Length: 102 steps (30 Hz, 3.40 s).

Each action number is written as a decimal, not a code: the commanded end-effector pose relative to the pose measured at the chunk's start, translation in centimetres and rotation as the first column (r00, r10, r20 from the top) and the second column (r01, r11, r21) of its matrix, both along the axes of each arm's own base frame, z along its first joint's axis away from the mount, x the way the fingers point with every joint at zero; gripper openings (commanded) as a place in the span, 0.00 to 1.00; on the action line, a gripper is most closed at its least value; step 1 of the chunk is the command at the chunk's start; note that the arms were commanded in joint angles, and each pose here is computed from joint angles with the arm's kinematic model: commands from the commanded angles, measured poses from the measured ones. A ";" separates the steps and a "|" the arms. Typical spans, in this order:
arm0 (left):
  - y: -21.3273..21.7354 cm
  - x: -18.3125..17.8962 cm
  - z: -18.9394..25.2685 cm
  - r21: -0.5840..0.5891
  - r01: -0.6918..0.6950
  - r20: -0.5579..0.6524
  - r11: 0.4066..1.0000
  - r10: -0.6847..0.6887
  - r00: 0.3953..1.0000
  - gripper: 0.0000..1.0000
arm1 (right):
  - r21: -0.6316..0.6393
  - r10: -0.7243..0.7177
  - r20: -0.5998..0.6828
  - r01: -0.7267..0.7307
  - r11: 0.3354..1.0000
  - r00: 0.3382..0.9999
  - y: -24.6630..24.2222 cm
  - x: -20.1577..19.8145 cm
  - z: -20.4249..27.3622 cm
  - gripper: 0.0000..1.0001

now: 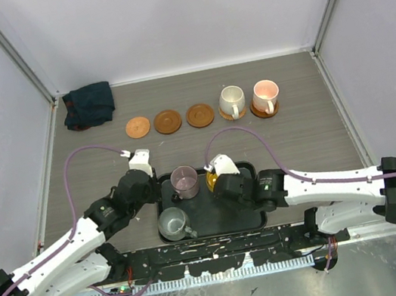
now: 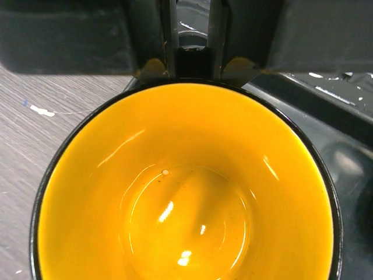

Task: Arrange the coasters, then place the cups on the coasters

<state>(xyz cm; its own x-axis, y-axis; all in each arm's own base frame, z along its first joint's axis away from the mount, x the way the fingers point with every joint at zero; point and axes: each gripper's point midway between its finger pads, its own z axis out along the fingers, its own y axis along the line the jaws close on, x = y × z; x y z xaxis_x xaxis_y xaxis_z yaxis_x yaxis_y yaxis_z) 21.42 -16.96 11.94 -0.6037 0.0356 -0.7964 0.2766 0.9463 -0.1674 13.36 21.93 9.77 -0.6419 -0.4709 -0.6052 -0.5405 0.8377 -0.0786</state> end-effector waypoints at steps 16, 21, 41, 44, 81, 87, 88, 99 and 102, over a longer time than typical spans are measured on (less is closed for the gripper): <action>1.8 5.4 3.3 0.005 -0.160 0.079 0.987 0.159 0.984 0.10 | 0.235 -0.265 0.332 0.193 0.953 0.905 2.0 15.6 15.8 0.01; 3.7 6.7 3.5 0.012 -0.218 0.082 0.976 0.217 0.973 0.07 | 0.226 -0.257 0.337 0.187 0.956 0.906 3.4 18.2 17.7 0.01; 4.7 6.4 7.2 -0.148 -0.237 0.169 0.960 0.261 0.951 0.00 | 0.210 -0.217 0.303 0.157 0.965 0.928 8.8 27.4 15.5 0.01; 5.1 5.5 6.9 -0.149 -0.242 0.146 0.959 0.263 0.954 0.00 | 0.176 -0.208 0.299 0.161 0.971 0.931 9.5 29.7 13.8 0.01; 8.0 10.1 1.5 -0.099 -0.384 0.032 0.918 0.388 0.921 0.00 | 0.107 -0.418 0.138 0.406 0.908 0.898 3.5 36.0 3.9 0.01; 7.8 10.0 1.2 -0.091 -0.376 0.020 0.922 0.379 0.925 0.00 | 0.135 -0.451 0.083 0.438 0.889 0.889 3.5 34.8 2.2 0.01; 7.8 10.0 1.1 -0.091 -0.374 0.019 0.923 0.377 0.926 0.00 | 0.144 -0.451 0.076 0.437 0.888 0.890 3.7 34.7 2.1 0.01; 7.5 10.0 0.5 -0.090 -0.362 -0.003 0.928 0.363 0.932 0.00 | 0.199 -0.456 0.056 0.437 0.877 0.888 5.0 35.0 2.4 0.01; 7.3 10.0 0.5 -0.094 -0.359 -0.006 0.929 0.360 0.933 0.00 | 0.203 -0.453 0.051 0.435 0.877 0.890 5.4 34.9 2.3 0.01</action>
